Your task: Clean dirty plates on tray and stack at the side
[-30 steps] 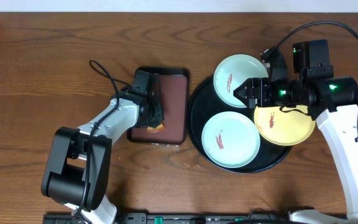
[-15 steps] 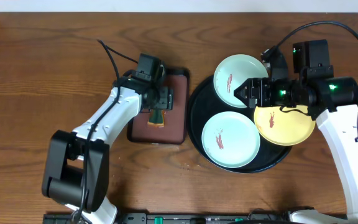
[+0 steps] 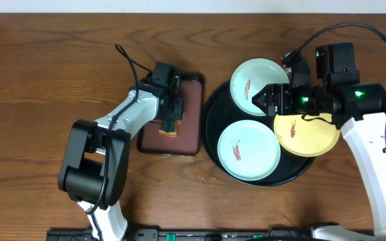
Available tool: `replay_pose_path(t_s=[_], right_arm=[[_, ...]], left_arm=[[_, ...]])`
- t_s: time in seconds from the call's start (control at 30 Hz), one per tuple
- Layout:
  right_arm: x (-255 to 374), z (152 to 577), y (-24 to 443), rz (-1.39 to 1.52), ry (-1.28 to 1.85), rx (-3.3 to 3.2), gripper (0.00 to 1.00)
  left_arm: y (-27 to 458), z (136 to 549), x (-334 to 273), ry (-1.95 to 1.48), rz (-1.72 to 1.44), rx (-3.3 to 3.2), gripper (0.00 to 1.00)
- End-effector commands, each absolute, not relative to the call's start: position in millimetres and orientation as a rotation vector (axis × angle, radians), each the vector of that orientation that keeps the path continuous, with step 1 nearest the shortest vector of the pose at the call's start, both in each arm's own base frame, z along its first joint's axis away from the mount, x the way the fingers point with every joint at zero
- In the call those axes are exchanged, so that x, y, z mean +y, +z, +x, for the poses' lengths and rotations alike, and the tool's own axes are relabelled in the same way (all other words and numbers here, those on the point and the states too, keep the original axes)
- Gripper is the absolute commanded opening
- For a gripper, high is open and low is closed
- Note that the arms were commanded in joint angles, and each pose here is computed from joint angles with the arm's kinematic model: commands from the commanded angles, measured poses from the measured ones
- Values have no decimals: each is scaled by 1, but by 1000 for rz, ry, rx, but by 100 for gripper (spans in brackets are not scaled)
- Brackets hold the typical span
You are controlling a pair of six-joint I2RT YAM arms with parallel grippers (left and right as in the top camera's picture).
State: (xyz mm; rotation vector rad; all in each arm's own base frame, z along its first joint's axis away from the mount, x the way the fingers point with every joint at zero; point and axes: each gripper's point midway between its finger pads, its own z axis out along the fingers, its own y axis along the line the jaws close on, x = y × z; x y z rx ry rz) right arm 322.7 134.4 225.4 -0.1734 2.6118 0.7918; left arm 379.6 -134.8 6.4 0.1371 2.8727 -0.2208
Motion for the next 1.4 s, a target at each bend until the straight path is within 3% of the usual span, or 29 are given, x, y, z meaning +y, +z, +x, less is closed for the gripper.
replay_pose_path(t_s=[0.0, 0.07, 0.3, 0.43, 0.57, 0.6, 0.77, 0.97, 1.03, 1.07, 1.13, 1.37], right_arm=[[139, 323, 234, -187, 802, 2592, 76], [139, 322, 234, -187, 803, 2594, 76], [139, 322, 233, -186, 803, 2596, 76], [139, 322, 233, -186, 802, 2596, 76], [139, 322, 233, -186, 802, 2596, 77], [139, 322, 233, -187, 802, 2594, 77], [139, 323, 234, -182, 803, 2594, 77], [139, 322, 234, -182, 803, 2594, 77], [139, 322, 234, -182, 803, 2595, 77], [139, 322, 234, -182, 803, 2595, 77], [139, 322, 234, -182, 803, 2594, 77], [139, 323, 234, -182, 803, 2594, 78]], left_arm=[[37, 389, -142, -254, 150, 2813, 49], [54, 387, -141, -261, 149, 2792, 64], [56, 348, -128, -227, 69, 2936, 65], [29, 329, -122, -195, 59, 3024, 58], [7, 319, -119, -178, 56, 3080, 34], [-1, 315, -119, -175, 54, 3103, 24], [-8, 311, -127, -247, 56, 3135, 7], [16, 329, -130, -262, 51, 3090, 7], [31, 337, -133, -270, 53, 3070, 17], [37, 340, -134, -273, 55, 3061, 29], [50, 351, -137, -287, 59, 3017, 41], [32, 352, -127, -199, 51, 3008, 44]])
